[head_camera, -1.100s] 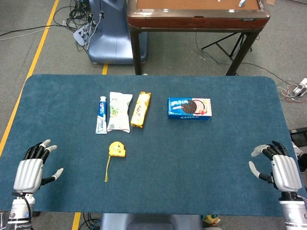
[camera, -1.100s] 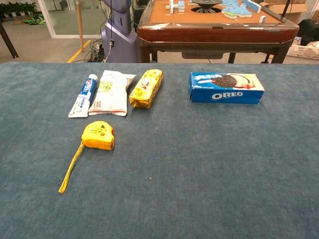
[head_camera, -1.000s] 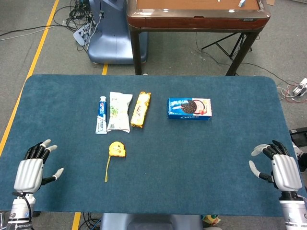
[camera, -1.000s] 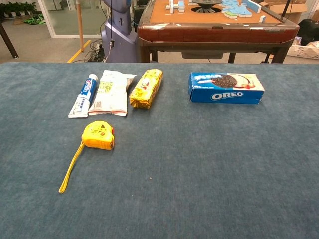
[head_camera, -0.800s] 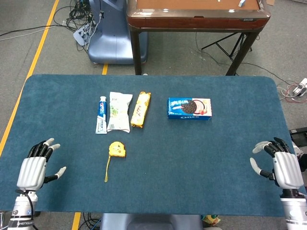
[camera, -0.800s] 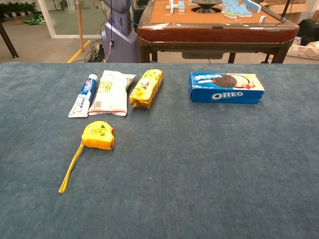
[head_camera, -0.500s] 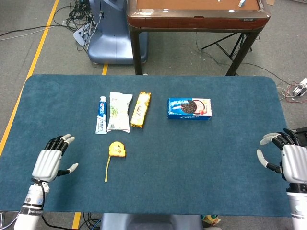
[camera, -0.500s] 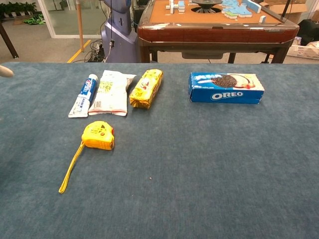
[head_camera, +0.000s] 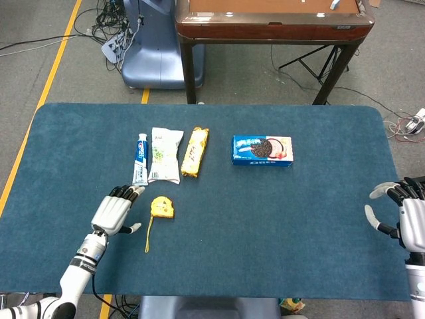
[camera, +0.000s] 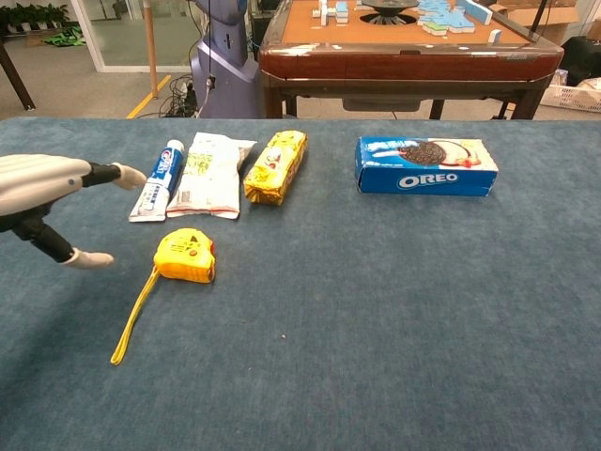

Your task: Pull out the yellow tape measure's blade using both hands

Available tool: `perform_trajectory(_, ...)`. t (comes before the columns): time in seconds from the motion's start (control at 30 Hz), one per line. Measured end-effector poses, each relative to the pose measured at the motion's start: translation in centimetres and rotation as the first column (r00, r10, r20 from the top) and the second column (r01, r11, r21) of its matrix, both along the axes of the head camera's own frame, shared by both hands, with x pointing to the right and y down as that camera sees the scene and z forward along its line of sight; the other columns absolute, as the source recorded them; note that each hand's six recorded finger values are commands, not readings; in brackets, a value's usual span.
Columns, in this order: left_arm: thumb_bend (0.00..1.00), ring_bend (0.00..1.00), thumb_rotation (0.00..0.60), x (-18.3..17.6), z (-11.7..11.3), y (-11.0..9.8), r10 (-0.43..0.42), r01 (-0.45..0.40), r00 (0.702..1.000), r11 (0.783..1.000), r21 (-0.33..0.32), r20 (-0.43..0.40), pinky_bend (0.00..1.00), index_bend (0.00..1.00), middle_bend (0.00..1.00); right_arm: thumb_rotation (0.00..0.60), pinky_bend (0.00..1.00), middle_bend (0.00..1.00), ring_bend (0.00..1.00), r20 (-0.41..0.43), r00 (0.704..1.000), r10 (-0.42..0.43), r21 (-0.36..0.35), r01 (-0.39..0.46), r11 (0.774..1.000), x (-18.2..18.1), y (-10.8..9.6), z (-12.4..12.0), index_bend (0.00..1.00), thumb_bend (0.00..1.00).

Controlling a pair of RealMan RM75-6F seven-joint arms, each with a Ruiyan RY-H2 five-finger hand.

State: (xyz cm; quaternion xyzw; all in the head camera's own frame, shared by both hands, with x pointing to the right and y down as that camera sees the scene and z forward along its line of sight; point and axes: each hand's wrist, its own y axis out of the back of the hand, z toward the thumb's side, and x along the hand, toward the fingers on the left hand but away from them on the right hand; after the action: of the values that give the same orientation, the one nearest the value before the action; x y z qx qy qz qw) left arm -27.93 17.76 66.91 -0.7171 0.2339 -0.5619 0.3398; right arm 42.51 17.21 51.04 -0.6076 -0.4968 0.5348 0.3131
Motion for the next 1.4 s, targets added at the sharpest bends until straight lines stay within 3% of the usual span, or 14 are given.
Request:
perform_trajectory(0.33, 0.20, 0.08, 0.600, 4.1, 2.7, -0.9, 0.056, -0.055, 0.998, 0.998, -0.041, 0.042, 0.11, 0.10, 0.13, 0.600, 0.12, 0.39, 0.27, -0.007, 1.000, 0.016, 0.002, -0.016, 1.000, 1.2, 0.3, -0.3, 0.49, 0.41)
perform_trajectory(0.77, 0.20, 0.09, 0.600, 5.9, 4.8, -1.2, 0.102, -0.094, 0.985, 0.994, -0.060, 0.137, 0.11, 0.14, 0.13, 0.600, 0.12, 0.39, 0.27, -0.013, 0.999, 0.039, -0.002, -0.039, 0.999, 2.6, 0.9, -0.7, 0.49, 0.41)
perform_trajectory(0.97, 0.20, 0.12, 0.600, 6.5, 5.2, -1.6, 0.099, -0.092, 0.984, 0.994, -0.054, 0.147, 0.11, 0.21, 0.18, 0.600, 0.12, 0.39, 0.27, -0.015, 0.999, 0.048, -0.002, -0.048, 0.999, 3.0, 1.1, -0.7, 0.49, 0.41)
perform_trajectory(1.4, 0.20, 0.15, 0.600, 6.6, 6.0, -1.5, 0.097, -0.085, 0.982, 0.993, -0.081, 0.162, 0.11, 0.26, 0.24, 0.600, 0.12, 0.39, 0.27, -0.018, 0.998, 0.062, -0.010, -0.062, 0.998, 3.5, 1.5, -0.6, 0.49, 0.41)
